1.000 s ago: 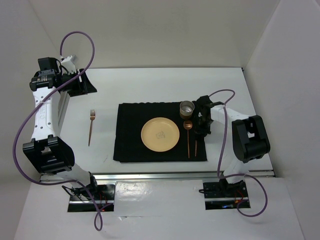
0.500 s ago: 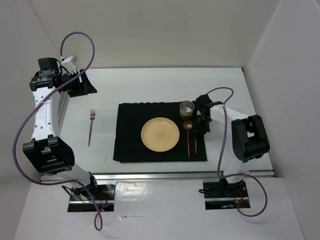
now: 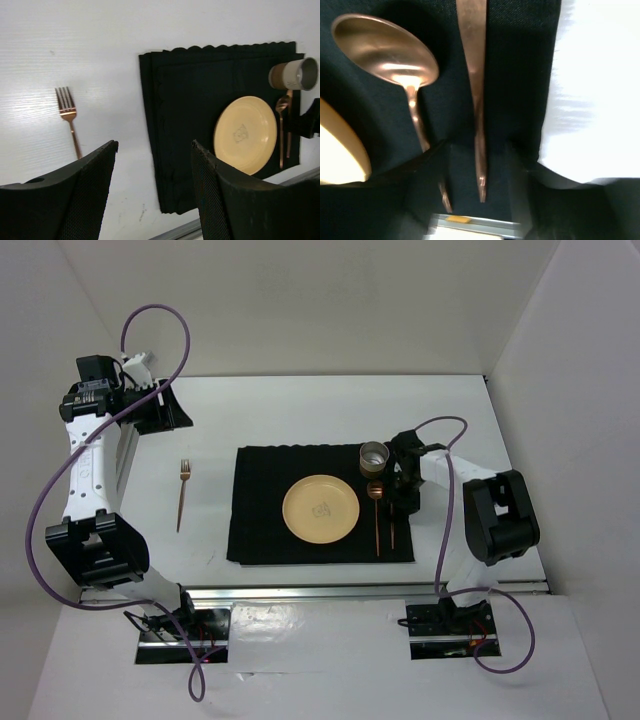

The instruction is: Set the dinner table for one person

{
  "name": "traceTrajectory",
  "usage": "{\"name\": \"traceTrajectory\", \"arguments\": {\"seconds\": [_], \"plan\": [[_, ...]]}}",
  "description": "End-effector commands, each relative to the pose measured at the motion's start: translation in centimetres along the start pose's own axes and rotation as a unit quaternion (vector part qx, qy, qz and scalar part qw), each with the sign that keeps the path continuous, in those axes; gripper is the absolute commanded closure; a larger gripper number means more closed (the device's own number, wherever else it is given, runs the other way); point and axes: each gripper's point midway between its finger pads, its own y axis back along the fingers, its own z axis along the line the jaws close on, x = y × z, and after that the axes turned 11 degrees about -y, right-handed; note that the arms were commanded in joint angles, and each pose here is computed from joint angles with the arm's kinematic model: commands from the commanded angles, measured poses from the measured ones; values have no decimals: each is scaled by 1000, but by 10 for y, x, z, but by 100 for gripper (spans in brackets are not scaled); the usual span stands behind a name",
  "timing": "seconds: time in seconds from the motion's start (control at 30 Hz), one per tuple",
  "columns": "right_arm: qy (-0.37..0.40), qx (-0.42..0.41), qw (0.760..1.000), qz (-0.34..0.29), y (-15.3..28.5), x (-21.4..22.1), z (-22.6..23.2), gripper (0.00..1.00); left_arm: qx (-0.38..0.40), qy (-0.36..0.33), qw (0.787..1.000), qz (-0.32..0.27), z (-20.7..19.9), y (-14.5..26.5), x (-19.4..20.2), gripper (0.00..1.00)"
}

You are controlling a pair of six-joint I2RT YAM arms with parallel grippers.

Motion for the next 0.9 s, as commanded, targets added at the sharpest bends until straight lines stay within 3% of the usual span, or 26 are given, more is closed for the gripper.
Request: {"name": "traceTrajectory", "arguments": {"seconds": [0.0,0.2,0.4,0.6,0.87], "plan": [[-9,17,1000,7,7,7,-4,28,-36,-32,999,6,19,-2,-1,32],[-53,67,994,-62,49,-21,-11,20,-97,-71,985,120,51,-18,47,26],[-78,58,986,-134,96,-37,-10,16,-150,-130,942,270,78,-52,121,23],[-85,17,979,-185,134,-51,3,15,-178,-127,921,323,111,-84,149,28],[-76,-31,972,-222,165,-61,18,15,-153,-106,893,409,126,-116,206,38]]}}
